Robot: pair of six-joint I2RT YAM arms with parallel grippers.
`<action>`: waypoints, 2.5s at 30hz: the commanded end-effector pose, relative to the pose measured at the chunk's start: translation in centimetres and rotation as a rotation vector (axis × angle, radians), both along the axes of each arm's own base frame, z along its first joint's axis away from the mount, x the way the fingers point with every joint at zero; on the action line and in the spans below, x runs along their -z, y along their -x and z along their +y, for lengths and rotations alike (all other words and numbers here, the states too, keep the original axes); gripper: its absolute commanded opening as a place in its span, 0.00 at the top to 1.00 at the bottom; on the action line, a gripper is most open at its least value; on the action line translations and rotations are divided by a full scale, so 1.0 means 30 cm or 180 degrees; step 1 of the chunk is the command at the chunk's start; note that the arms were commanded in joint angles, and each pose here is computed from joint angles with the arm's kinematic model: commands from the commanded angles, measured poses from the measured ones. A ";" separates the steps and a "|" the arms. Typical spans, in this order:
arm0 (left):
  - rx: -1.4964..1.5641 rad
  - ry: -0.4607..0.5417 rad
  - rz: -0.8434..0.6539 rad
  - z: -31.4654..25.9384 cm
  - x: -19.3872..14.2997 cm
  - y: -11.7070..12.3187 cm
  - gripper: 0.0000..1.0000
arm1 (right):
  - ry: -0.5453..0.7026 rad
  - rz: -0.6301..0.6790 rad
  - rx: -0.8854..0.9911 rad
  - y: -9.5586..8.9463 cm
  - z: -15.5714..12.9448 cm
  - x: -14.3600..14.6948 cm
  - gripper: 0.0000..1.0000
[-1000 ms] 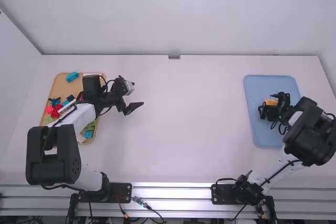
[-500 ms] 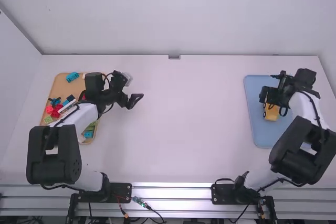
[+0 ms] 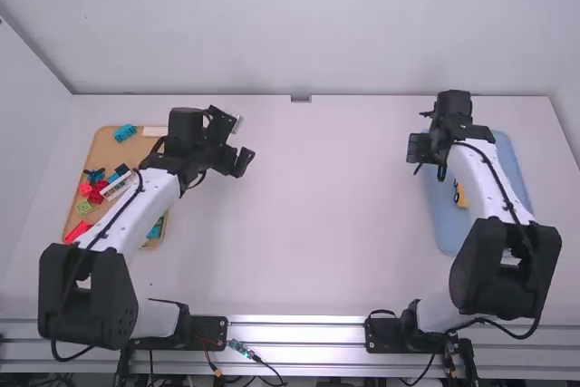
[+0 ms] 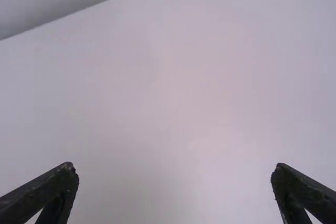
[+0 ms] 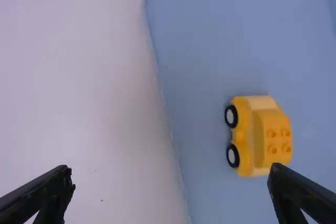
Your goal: Assemble lego blocks to make yellow taxi
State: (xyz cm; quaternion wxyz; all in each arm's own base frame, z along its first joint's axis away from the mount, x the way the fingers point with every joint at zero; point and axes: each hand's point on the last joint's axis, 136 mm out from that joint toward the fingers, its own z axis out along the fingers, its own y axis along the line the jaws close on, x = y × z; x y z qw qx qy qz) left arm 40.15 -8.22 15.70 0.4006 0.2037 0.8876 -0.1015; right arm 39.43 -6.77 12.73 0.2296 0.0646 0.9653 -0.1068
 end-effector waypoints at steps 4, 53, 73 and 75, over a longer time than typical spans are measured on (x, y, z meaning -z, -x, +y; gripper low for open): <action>-0.0553 -0.0031 -0.0169 0.134 -0.040 0.001 0.08 | -0.0008 -0.0324 -0.0167 -0.006 0.068 -0.088 0.08; -0.1460 0.0112 -0.0717 0.274 0.324 0.533 1.00 | -0.0392 -0.2150 -0.0767 0.408 0.235 -0.017 1.00; -0.1442 0.0324 -0.1623 0.274 0.106 0.512 1.00 | -0.0359 -0.2438 -0.0789 0.490 0.235 0.105 1.00; -0.1440 0.0338 -0.1680 0.274 0.092 0.513 1.00 | -0.0351 -0.2507 -0.0794 0.489 0.235 0.089 1.00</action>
